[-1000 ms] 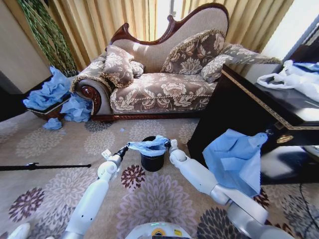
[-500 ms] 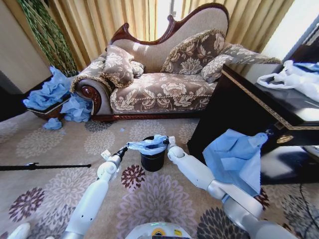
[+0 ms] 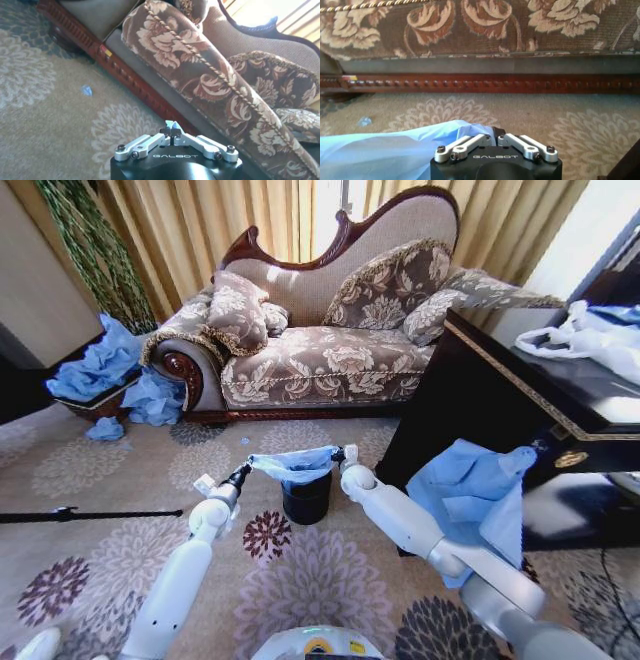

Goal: Place a garbage bag over the trash bin.

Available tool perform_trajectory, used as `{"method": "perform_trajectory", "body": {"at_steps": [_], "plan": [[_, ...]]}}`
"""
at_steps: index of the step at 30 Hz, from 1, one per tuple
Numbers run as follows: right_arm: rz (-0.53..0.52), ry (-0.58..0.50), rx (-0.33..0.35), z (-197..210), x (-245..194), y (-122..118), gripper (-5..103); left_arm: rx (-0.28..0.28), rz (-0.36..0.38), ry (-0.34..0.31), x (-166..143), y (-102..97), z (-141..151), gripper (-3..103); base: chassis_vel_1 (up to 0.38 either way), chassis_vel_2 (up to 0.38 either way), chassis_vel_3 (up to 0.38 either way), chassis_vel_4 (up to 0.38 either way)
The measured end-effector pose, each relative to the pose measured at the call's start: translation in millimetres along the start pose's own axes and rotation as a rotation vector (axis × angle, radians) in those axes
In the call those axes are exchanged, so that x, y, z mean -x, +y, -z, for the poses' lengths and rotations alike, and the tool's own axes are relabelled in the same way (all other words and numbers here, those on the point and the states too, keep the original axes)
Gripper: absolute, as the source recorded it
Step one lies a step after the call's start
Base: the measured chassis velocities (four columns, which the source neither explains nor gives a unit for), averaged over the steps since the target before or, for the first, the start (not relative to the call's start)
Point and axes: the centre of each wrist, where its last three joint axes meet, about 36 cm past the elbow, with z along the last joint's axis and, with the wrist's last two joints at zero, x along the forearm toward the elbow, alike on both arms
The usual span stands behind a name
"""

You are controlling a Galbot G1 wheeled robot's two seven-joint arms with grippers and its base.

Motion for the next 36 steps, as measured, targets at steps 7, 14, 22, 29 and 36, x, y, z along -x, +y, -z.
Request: {"method": "perform_trajectory", "body": {"at_steps": [7, 14, 22, 29, 36], "plan": [[-0.029, 0.046, -0.003, 9.5, 25.2, 1.0, 0, -0.027, 0.031, -0.015, 17.1, 1.4, 5.4, 0, 0.0, 0.0, 0.0, 0.0], [0.005, 0.089, -0.073, -1.5, 43.2, -7.2, 0, -0.042, 0.092, 0.007, 38.1, 24.1, -10.2, 0, 0.0, 0.0, 0.0, 0.0], [0.117, 0.073, -0.164, -12.6, 56.8, -7.1, 0, -0.045, 0.119, 0.026, 45.4, 44.0, -27.4, 0, 0.0, 0.0, 0.0, 0.0], [0.112, 0.094, -0.204, -21.6, 73.2, -10.6, 0, -0.043, 0.134, 0.038, 47.5, 55.4, -32.0, 0, 0.0, 0.0, 0.0, 0.0], [0.126, 0.123, -0.281, -40.8, 72.0, -43.6, 0, -0.034, 0.129, 0.078, 37.0, 63.4, -53.6, 0, 0.0, 0.0, 0.0, 0.0]]}}
